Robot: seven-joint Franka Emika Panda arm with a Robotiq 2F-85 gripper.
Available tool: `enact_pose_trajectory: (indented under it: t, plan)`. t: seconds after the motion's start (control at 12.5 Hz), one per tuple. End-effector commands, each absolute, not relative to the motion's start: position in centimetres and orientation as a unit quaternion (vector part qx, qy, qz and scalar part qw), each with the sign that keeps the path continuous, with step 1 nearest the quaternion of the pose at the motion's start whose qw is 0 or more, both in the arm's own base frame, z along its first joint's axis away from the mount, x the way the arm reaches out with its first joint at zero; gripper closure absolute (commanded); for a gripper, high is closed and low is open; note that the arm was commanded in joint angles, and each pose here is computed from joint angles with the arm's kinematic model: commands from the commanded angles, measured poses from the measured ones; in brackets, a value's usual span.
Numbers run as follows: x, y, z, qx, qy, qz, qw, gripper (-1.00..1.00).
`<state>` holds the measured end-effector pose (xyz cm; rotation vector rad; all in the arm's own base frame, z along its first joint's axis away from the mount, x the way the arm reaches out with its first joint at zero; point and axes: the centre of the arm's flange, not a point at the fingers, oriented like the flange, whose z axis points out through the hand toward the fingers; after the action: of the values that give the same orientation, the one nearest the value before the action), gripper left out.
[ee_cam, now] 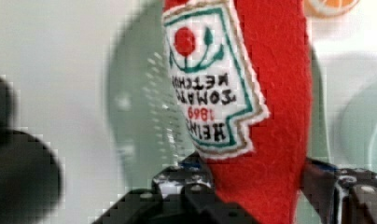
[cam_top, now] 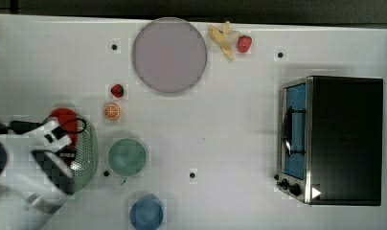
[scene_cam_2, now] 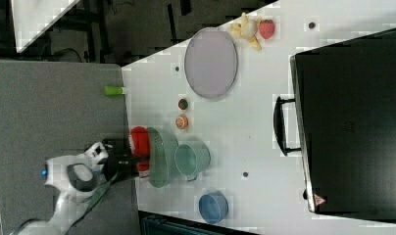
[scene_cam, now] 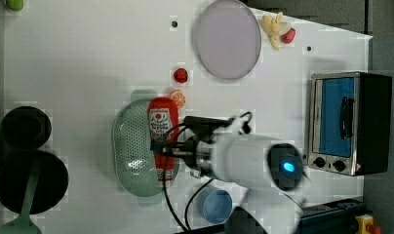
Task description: Pick ketchup from strainer and place it on the table
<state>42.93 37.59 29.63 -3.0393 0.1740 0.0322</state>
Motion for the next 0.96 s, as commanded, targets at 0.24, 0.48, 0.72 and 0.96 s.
enact_pose_trajectory:
  t: [0.24, 0.48, 0.72, 0.96]
  plan:
    - [47.5, 32.2, 40.0, -0.995, 0.089, -0.026, 0.021, -0.13]
    - [50.8, 25.7, 43.4, -0.998, 0.069, -0.006, -0.013, -0.13]
    - [54.0, 18.2, 45.3, -0.997, 0.071, -0.003, -0.023, -0.13]
    - [56.2, 9.5, 45.5, -0.994, 0.106, -0.005, -0.027, -0.13]
